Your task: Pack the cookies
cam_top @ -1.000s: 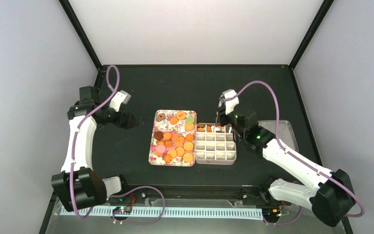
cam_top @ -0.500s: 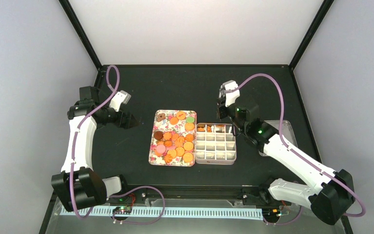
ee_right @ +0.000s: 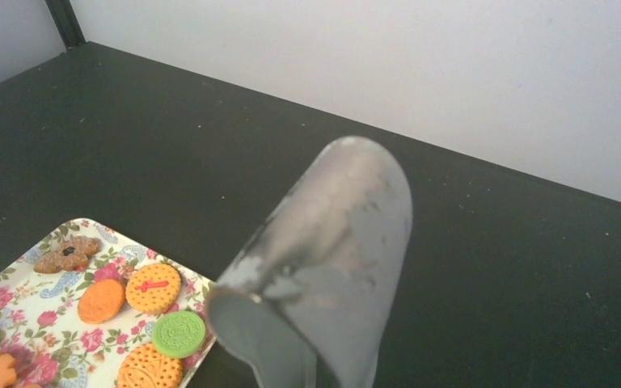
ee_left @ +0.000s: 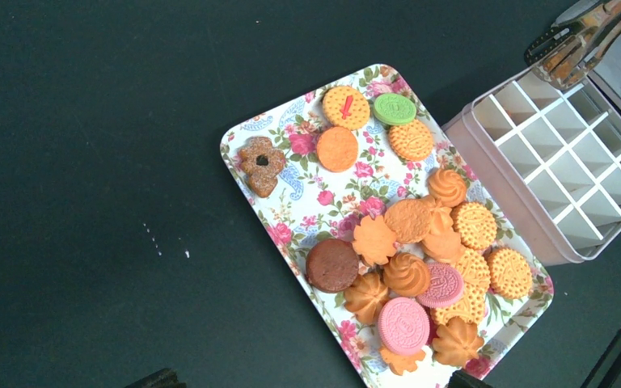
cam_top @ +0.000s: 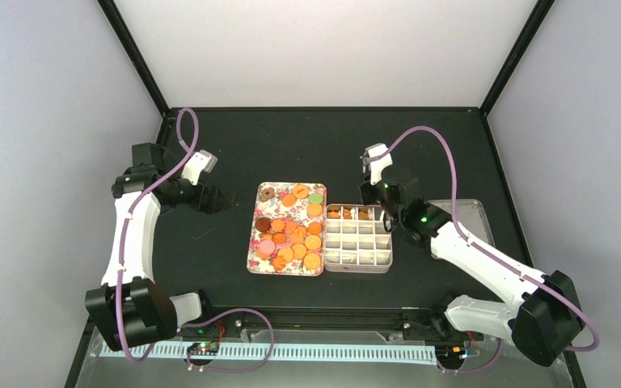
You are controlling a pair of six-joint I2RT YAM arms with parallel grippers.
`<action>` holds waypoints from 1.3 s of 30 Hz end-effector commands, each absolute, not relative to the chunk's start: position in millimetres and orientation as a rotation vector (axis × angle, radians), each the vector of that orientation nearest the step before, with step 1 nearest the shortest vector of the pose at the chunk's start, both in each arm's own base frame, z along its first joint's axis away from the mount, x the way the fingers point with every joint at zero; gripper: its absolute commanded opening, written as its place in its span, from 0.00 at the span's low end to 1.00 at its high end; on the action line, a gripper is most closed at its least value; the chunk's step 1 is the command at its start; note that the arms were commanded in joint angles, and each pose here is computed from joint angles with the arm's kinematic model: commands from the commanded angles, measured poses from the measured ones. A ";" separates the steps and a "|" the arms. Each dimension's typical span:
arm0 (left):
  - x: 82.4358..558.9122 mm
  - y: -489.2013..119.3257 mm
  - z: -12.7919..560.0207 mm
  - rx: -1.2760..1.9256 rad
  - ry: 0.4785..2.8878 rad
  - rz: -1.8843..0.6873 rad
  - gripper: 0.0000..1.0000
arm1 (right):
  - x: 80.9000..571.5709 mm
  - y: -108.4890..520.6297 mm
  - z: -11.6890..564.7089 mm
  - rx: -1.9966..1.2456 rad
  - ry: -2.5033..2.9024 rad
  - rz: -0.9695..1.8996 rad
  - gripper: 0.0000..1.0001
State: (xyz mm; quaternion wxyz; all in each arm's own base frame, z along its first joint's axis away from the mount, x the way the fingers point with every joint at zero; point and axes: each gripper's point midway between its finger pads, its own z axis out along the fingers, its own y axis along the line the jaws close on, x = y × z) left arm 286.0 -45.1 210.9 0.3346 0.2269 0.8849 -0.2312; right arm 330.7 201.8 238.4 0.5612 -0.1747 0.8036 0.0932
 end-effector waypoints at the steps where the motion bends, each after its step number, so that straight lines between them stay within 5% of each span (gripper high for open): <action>1: 291.5 -42.7 223.5 0.605 2.278 -0.578 0.88 | 337.4 195.5 233.5 -0.373 1.896 0.197 0.18; 17: 288.1 -37.9 217.9 0.592 2.320 -0.549 0.88 | 336.0 264.7 320.7 -0.501 1.712 0.417 0.18; 29: 283.3 -33.2 212.0 0.594 2.351 -0.507 0.91 | 359.3 403.9 292.2 -0.657 1.678 0.638 0.18; 39: 283.4 -32.5 210.6 0.603 2.350 -0.506 0.91 | 381.5 435.0 253.9 -0.673 1.704 0.642 0.27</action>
